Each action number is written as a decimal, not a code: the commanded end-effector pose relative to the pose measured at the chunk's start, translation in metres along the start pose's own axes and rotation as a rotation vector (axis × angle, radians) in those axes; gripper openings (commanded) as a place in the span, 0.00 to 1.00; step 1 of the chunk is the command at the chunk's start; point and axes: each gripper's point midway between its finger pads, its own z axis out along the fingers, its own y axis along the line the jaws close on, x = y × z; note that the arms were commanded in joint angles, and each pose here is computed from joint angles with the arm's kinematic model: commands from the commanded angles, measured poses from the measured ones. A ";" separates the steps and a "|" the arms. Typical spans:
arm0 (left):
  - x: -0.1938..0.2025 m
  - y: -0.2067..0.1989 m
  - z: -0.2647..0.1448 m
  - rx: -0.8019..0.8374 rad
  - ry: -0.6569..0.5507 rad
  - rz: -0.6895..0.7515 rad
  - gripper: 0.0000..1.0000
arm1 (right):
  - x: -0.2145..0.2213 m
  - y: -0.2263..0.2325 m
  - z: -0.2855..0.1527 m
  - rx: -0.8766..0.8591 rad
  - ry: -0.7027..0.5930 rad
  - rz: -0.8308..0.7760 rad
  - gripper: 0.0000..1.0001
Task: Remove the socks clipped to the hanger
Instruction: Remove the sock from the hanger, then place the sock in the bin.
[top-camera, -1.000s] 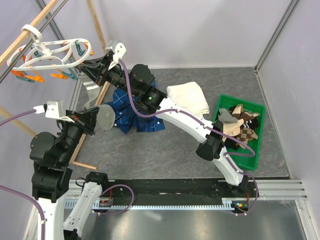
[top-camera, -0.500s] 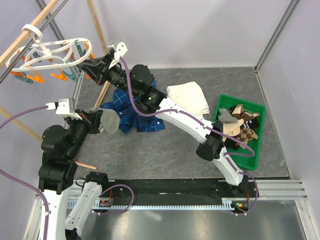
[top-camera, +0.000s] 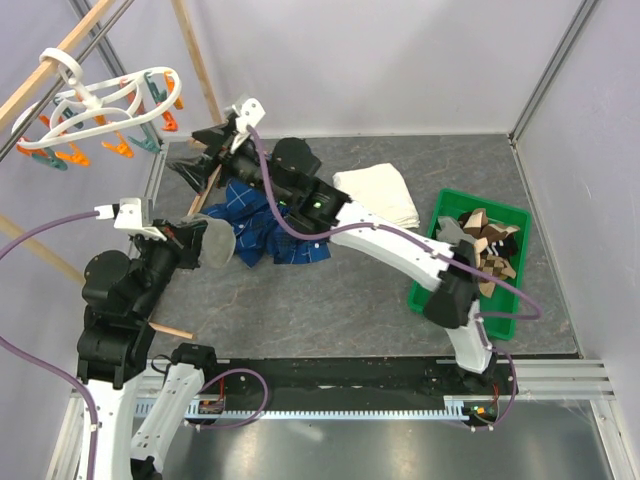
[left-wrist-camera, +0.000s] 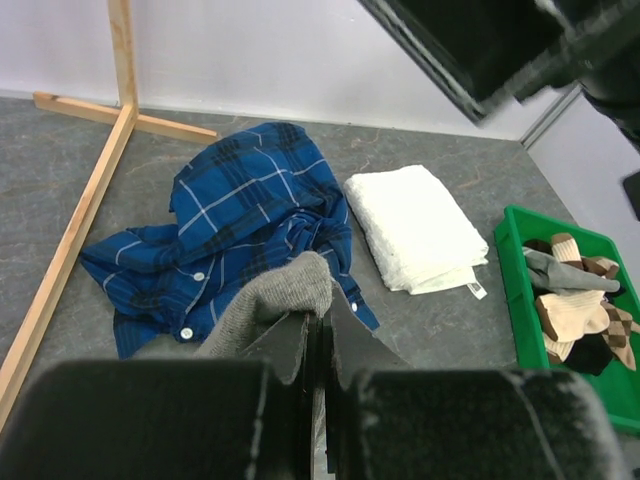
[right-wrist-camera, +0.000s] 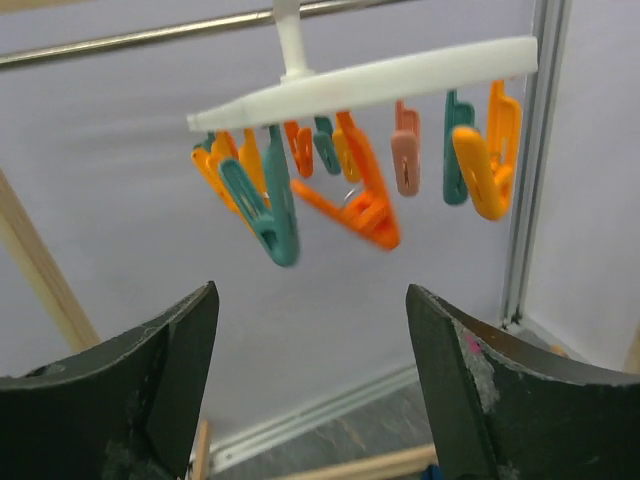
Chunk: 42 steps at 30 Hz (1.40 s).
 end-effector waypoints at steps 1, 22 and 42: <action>-0.024 -0.018 -0.010 0.082 -0.051 0.065 0.02 | -0.057 0.014 -0.047 -0.052 -0.031 -0.067 0.84; -0.005 -0.122 -0.035 0.728 0.090 -0.090 0.02 | 0.054 0.055 -0.201 -0.425 0.384 -0.248 0.75; 0.034 -0.100 -0.005 0.664 0.174 -0.029 0.86 | 0.024 -0.200 -0.305 0.810 0.437 0.051 0.00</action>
